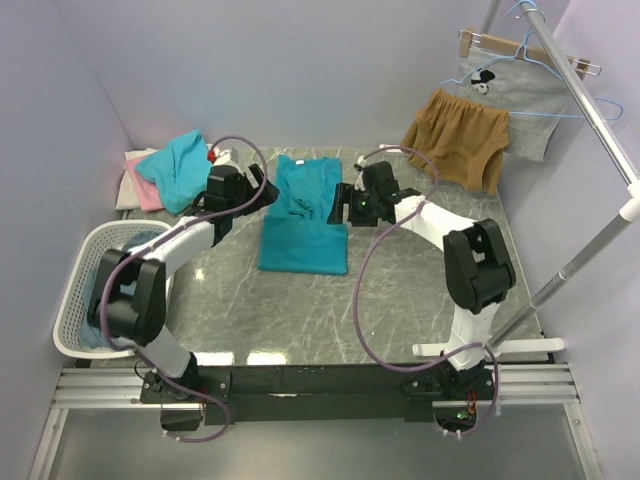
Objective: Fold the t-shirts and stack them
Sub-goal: Fold the folded rectangular tshirt in 1/3 of the way, then grab one side of the 2/3 rectangular tshirt with both arms, then fold the long partially folded tshirt into a neat square
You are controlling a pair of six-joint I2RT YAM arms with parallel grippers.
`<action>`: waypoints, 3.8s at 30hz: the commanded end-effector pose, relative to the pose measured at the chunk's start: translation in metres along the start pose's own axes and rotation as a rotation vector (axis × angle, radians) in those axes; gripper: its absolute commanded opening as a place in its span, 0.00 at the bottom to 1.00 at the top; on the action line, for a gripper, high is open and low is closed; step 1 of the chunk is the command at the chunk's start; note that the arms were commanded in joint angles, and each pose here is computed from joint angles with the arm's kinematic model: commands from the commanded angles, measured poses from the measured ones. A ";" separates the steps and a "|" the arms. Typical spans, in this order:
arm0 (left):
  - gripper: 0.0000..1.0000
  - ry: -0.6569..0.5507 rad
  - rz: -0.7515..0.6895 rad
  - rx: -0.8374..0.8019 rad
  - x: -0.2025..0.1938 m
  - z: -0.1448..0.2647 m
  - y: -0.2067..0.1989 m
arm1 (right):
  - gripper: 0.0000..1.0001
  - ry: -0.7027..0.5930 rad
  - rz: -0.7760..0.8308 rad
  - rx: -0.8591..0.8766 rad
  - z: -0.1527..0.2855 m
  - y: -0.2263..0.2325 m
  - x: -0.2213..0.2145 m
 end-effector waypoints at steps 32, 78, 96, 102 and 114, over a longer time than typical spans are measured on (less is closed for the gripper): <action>0.78 0.355 0.107 -0.076 -0.141 0.061 0.072 | 0.83 0.166 -0.232 0.165 0.020 -0.033 -0.096; 0.01 0.310 0.120 -0.063 -0.145 0.178 0.014 | 0.00 0.073 -0.167 0.259 0.134 0.011 -0.168; 0.01 0.144 -0.030 0.010 -0.027 0.024 -0.014 | 0.00 -0.002 -0.029 0.121 0.055 0.010 -0.009; 0.01 0.158 -0.013 -0.034 0.014 -0.050 -0.022 | 0.03 0.030 -0.072 0.177 0.011 -0.006 0.045; 0.15 0.096 -0.012 -0.165 0.044 -0.161 0.010 | 0.15 -0.121 -0.130 0.155 -0.061 -0.049 0.141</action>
Point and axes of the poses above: each gripper's point midway between its finger pads, its own z axis back along the fingers, its own y axis along the line the jaws close on, x = y × z, the point moved 10 cm from there along z, back along the fingers, and after that the axes turned 2 degrees about -z, right-handed, at the moved point
